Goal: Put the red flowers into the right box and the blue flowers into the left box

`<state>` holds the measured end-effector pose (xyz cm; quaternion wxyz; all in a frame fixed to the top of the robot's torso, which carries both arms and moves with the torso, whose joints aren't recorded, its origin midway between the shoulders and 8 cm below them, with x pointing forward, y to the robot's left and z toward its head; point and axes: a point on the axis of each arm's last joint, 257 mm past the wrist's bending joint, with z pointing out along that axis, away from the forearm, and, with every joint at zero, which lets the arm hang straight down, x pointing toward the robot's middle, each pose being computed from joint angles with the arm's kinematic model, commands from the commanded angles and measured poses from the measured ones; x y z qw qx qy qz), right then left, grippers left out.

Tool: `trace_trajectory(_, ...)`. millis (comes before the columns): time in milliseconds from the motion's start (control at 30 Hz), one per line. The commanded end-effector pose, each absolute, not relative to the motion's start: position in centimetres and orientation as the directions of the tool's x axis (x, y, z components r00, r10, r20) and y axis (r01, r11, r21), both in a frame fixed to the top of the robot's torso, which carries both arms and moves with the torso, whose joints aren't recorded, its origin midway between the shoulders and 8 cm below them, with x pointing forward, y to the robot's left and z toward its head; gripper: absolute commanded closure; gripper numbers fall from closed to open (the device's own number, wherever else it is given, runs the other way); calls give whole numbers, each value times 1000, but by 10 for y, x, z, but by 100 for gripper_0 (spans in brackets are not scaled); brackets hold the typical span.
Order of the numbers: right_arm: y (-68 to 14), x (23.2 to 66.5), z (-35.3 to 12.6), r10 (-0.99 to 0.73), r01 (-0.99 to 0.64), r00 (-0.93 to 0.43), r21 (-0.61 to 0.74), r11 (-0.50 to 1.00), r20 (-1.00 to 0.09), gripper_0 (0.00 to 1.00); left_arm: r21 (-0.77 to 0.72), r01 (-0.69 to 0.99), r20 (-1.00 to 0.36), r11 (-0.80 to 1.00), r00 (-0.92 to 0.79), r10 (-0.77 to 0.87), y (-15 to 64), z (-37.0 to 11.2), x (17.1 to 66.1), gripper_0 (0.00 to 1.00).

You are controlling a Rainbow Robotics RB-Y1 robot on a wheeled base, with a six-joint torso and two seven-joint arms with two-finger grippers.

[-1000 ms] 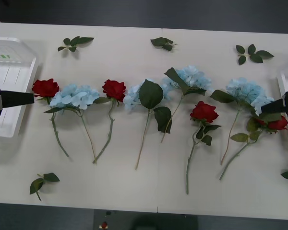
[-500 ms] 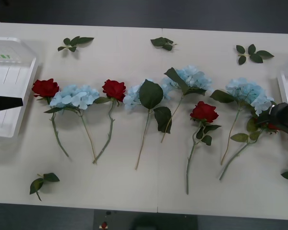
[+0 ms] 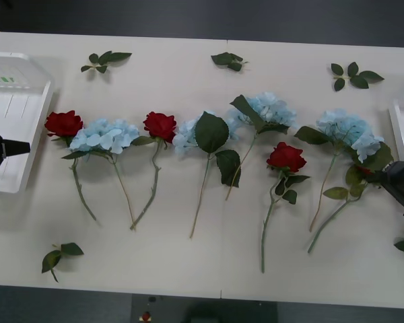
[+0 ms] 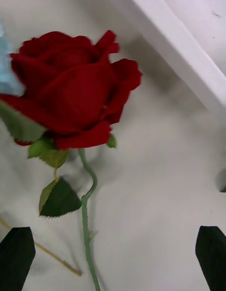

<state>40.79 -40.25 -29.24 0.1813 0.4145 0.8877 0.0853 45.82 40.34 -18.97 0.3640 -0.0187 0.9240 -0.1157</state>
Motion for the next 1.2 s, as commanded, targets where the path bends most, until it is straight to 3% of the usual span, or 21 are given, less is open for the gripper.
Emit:
trace_trajectory(33,-400,416,-308,789,726,-559,310,614,-253,0,-215,30,-688,976,-714,-130,412,-175,477,0)
trace_trajectory(233,-402,418,-325,735,698,-592,245,673,-331,0,-202,8,-674,979,-726,-133,420,-184,493,0)
trace_trajectory(1200,-359,433,-355,680,648,-655,220,730,-330,0,-112,-15,-599,994,-796,-80,402,-243,559,0)
